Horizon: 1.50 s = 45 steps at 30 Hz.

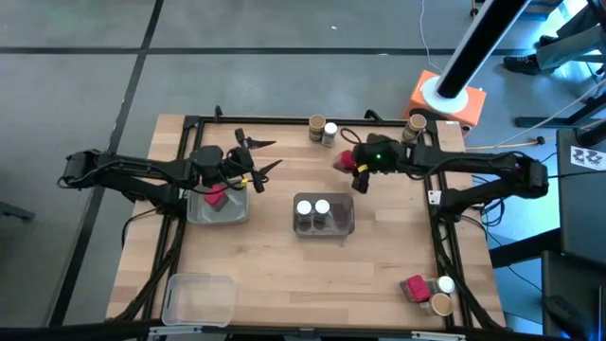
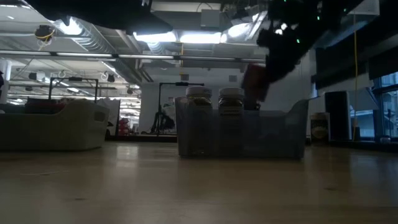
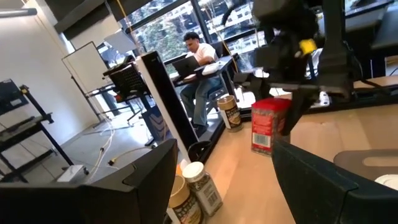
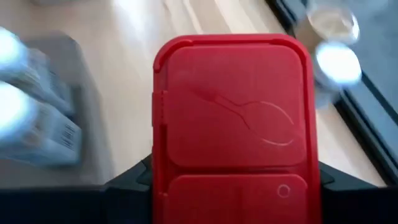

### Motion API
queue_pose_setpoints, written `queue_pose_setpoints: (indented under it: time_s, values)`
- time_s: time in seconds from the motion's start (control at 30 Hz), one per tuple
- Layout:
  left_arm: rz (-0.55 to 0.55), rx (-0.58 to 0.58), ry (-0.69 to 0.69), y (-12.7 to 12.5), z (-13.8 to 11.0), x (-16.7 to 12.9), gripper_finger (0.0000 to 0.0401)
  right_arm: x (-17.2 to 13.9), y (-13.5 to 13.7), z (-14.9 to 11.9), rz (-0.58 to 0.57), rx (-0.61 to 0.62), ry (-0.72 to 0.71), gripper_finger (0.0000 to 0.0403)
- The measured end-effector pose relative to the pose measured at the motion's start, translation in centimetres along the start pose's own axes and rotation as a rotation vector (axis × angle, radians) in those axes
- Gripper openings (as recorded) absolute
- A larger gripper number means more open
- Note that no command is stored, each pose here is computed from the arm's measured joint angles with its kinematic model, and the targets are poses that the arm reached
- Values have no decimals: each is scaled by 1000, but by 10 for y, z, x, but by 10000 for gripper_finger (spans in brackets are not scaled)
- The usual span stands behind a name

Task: Sort spices by type
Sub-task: Put the top red seasoning can into the gray bin

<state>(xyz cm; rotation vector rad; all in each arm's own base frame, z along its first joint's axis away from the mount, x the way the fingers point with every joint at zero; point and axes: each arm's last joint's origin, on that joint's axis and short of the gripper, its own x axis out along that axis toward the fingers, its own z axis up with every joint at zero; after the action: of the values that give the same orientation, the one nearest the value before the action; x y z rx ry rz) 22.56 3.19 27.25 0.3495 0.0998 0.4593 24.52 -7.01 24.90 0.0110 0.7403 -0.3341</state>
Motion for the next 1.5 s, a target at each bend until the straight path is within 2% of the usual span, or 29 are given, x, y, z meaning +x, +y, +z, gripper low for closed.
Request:
queue_pose_setpoints:
  time_s: [0.33, 0.57, 0.63, 0.8, 1.07, 1.23, 1.5]
  values:
    - [-3, -30, -3, 0, 0, 0, 250, -14, 37, 28, 109, -76, -189, 199]
    - [-210, -36, -65, -7, 1, 1, 251, -13, 56, 34, 162, -104, -268, 199]
    - [-237, -51, -65, -10, -1, 3, 251, -8, 60, 34, 168, -111, -268, 199]
    - [-236, -77, -81, -14, -4, 11, 251, 11, 66, 35, 166, -128, -275, 199]
    - [-299, -98, -3, -27, -5, 36, 251, 31, 70, 37, 155, -126, -313, 199]
    - [-325, -108, 53, -37, -11, 55, 251, 33, 71, 38, 155, -124, -323, 200]
    - [-391, -135, 61, -47, -10, 74, 251, 32, 71, 39, 156, -122, -335, 200]
